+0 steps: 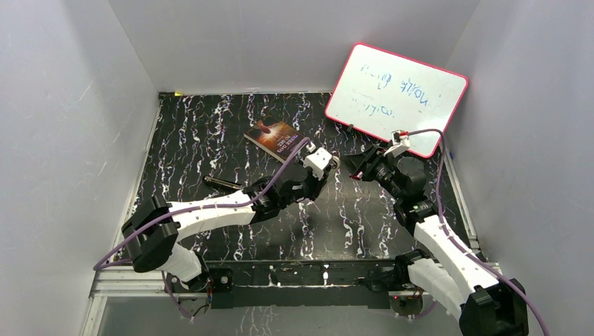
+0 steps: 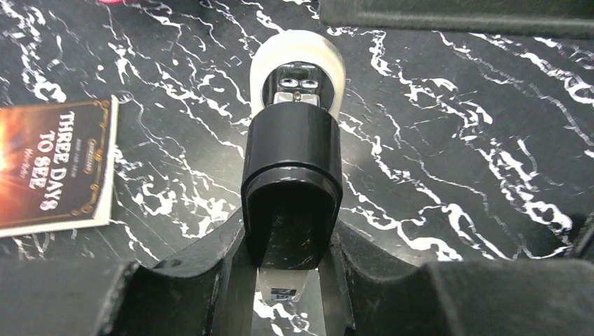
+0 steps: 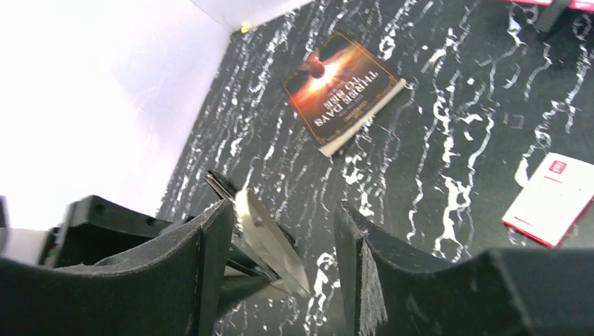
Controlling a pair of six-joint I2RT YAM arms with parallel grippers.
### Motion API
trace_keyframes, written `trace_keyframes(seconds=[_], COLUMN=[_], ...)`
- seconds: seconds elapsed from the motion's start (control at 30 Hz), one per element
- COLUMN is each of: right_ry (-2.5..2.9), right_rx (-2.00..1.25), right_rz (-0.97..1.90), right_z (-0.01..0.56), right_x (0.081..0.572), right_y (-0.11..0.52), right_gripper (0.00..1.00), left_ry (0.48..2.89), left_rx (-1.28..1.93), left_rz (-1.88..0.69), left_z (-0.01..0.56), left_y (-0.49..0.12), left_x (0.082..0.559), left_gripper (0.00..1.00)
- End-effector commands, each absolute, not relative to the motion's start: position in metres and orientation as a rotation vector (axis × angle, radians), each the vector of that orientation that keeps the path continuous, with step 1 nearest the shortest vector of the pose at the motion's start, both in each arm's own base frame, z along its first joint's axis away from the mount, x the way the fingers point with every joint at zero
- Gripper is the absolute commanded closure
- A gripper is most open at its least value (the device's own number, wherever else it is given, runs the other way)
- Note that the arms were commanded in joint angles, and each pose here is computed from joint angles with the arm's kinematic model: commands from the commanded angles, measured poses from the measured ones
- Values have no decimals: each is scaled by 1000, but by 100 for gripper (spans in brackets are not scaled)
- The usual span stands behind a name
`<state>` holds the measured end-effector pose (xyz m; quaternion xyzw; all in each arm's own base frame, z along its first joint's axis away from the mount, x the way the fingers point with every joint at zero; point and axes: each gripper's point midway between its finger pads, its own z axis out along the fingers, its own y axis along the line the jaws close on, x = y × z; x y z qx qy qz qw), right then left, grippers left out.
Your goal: Load the staples into the stapler
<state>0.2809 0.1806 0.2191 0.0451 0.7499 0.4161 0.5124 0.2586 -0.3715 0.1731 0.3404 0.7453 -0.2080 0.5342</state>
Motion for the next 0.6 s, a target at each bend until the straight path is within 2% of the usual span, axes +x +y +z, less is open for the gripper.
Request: trace_keyframes(seconds=[0.0,0.2,0.57], right_ry=[1615,1582,1764], right_rx=[142,91,11], right_rz=[1032,1076,1117], right_z=[263,268,224], right_x=[289,289,291], right_y=[182,192,219], right_gripper=[37,37,40], left_ry=[1756,1774,1767], left_rx=[625,651,642], left_rz=[-673,-710,-752], left_z=[219,215,221], left_y=[-377,-379,-379], left_x=[251,243,238], left_gripper=[100,100,100])
